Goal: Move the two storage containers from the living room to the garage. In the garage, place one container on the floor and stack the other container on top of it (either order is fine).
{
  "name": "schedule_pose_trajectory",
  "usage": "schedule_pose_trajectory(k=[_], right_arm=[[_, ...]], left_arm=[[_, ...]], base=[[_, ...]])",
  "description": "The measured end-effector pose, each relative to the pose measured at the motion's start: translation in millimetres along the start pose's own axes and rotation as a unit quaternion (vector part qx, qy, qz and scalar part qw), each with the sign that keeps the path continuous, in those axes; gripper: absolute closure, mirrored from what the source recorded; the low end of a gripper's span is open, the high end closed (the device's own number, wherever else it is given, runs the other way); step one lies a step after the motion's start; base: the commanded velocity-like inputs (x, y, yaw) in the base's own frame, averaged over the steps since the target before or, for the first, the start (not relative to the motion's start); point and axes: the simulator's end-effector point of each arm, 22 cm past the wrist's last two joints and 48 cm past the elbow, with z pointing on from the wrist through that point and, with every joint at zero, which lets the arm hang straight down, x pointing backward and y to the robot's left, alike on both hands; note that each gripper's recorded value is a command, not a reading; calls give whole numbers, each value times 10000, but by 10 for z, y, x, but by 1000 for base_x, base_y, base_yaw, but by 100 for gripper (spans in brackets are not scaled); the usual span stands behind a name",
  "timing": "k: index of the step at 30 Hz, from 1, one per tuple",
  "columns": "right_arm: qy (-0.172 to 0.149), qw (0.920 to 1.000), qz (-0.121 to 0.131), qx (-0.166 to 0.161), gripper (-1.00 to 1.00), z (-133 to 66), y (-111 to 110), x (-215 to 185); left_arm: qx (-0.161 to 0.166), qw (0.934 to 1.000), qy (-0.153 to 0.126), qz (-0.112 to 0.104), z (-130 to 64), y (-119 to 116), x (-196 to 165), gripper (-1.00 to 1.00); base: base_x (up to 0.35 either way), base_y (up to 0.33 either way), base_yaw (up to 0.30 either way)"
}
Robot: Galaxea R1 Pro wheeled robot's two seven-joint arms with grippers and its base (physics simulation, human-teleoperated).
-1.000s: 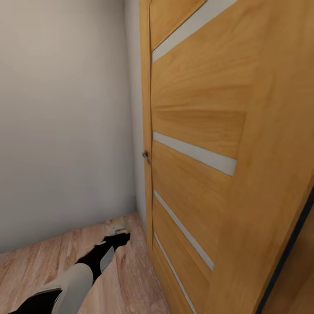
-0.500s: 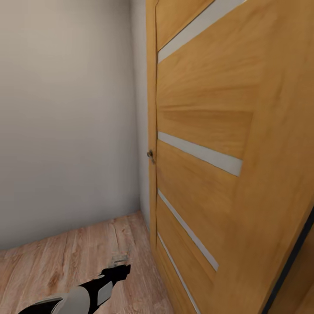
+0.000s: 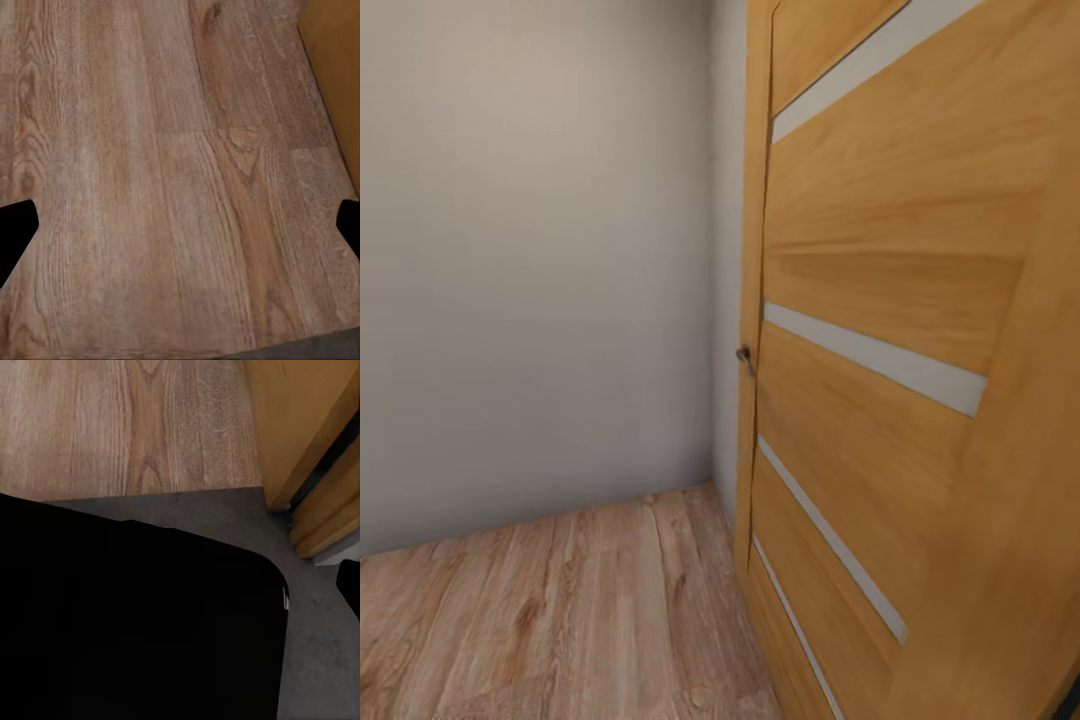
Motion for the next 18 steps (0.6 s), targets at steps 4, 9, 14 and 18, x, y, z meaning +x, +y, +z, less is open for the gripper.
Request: schedule_pose_trajectory(k=[4, 9, 14, 18], right_arm=[[-59, 10000, -14, 9, -100, 28, -14, -43], [-117, 9999, -24, 46, -100, 59, -42, -88], [-131, 9999, -23, 75, -100, 68, -58, -100], [-132, 9999, -22, 84, -100, 69, -62, -101]], left_arm=[[-64, 10000, 29, 15, -157, 101, 293, -100], [-110, 9998, -179, 33, -335, 179, 477, -100], [-142, 9989, -434, 51, -502, 237, 588, -100], [-176, 9966, -800, 63, -646, 282, 584, -100]], base=[[0, 0, 255], [0, 0, 255], [0, 0, 258], [0, 0, 260]])
